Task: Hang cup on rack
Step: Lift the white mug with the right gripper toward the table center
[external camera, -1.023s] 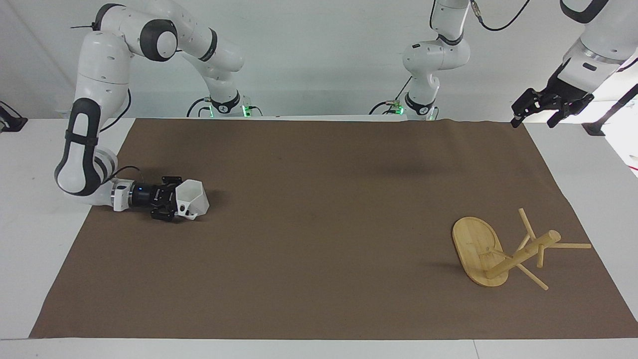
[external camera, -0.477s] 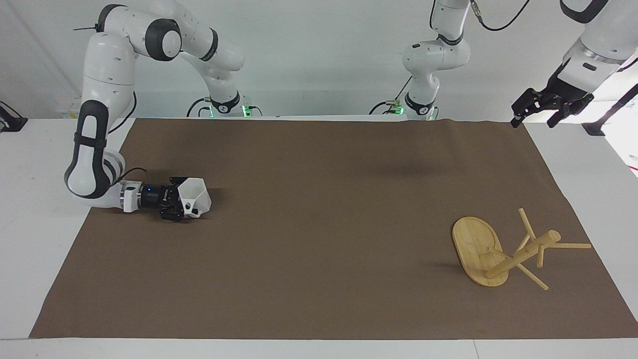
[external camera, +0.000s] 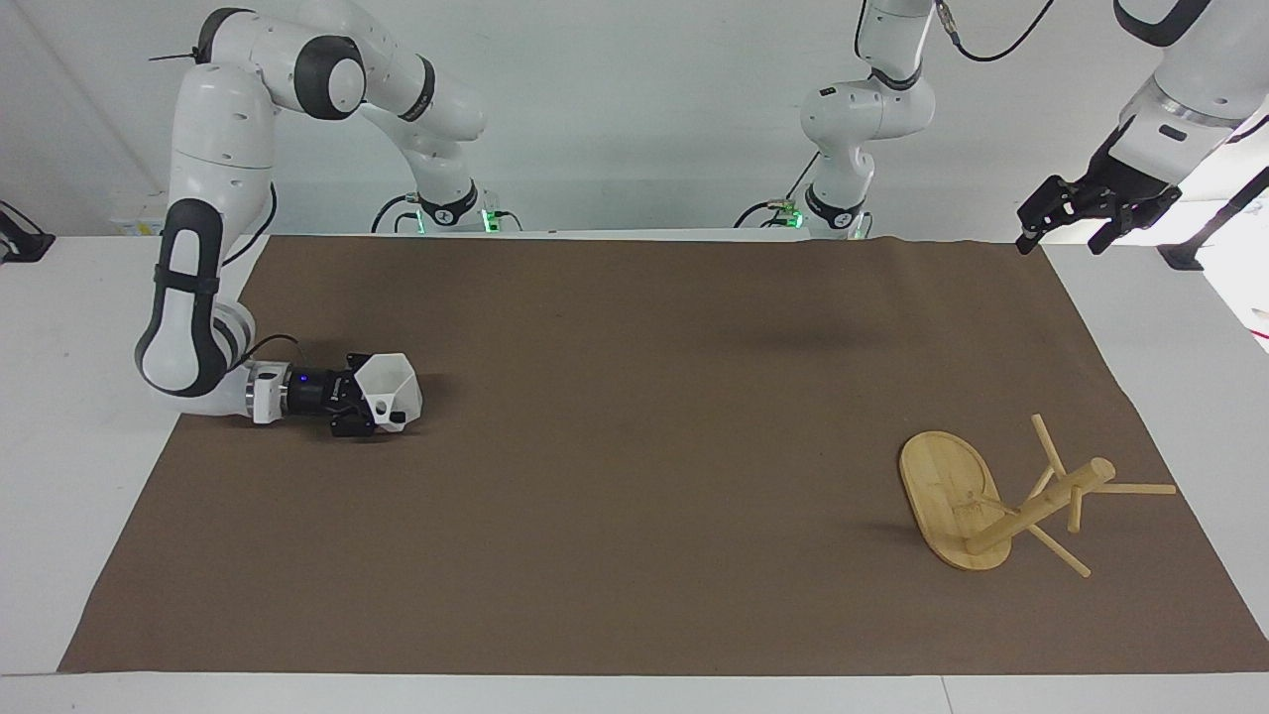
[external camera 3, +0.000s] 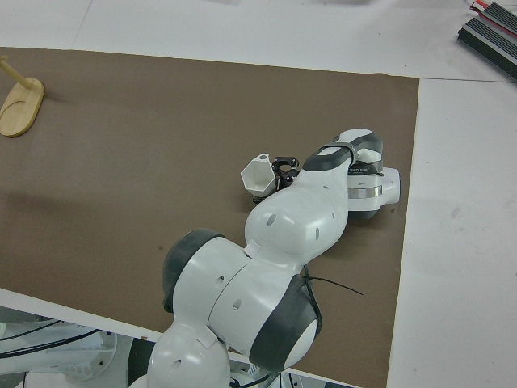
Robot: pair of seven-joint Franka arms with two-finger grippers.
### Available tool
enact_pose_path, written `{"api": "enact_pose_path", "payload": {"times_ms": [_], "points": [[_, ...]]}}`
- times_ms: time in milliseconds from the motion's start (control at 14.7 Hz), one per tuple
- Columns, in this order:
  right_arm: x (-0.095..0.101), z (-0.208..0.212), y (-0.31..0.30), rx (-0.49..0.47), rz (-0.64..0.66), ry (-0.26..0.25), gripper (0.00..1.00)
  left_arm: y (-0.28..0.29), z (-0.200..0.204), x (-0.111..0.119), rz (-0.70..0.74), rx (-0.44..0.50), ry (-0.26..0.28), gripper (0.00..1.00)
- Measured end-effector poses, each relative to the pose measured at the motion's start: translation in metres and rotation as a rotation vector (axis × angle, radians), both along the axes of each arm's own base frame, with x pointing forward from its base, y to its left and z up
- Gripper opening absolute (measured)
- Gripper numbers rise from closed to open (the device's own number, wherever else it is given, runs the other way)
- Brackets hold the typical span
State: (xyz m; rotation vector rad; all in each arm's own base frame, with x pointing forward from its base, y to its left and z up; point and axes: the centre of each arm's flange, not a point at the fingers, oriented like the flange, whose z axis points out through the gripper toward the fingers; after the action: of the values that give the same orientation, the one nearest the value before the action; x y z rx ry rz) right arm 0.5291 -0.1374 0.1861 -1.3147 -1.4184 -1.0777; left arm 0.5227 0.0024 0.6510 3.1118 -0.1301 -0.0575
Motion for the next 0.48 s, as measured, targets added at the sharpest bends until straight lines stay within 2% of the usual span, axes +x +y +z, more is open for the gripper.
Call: {"api": "enact_pose_path", "payload": {"times_ms": [205, 477], "points": [[0.011, 0.007, 0.026, 0.014, 0.019, -0.002, 0.77, 0.000, 0.000, 0.000, 0.000, 0.000, 0.000, 1.00], [0.052, 0.055, 0.116, 0.027, -0.013, 0.010, 0.77, -0.001, 0.004, 0.003, -0.003, 0.000, -0.035, 1.00]]}}
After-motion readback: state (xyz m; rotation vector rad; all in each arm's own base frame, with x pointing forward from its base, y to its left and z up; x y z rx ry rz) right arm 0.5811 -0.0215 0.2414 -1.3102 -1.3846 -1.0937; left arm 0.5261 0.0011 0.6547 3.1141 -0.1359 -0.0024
